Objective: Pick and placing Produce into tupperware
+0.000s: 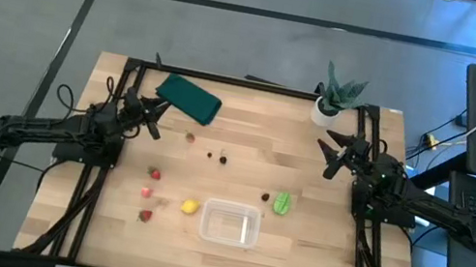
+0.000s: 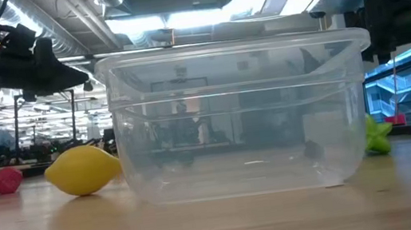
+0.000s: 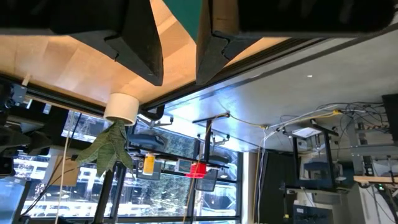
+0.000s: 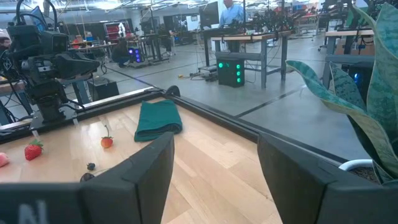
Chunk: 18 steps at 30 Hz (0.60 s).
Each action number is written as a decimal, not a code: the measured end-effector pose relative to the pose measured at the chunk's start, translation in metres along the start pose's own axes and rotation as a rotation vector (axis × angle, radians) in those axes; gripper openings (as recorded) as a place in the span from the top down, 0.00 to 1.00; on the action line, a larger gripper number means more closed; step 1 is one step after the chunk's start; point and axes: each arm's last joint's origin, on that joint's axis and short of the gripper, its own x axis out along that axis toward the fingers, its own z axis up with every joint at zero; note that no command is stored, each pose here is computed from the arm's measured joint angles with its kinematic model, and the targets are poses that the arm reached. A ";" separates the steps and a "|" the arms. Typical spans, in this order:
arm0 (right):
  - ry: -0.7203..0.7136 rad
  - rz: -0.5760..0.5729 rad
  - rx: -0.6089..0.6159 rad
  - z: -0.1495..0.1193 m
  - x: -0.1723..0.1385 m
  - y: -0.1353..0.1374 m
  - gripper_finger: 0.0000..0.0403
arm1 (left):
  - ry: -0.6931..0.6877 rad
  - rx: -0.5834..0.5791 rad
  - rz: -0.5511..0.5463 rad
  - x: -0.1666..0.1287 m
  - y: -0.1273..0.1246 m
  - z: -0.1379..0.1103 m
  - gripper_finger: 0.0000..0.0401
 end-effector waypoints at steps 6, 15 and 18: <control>0.000 0.000 0.000 0.000 0.000 0.000 0.42 | 0.000 0.000 0.000 0.000 0.000 0.000 0.75; 0.000 0.000 0.000 0.000 0.000 0.000 0.42 | 0.000 0.000 0.000 0.000 0.000 0.000 0.73; -0.001 -0.001 0.000 0.000 0.000 0.000 0.42 | 0.001 0.001 0.000 0.000 0.000 0.000 0.72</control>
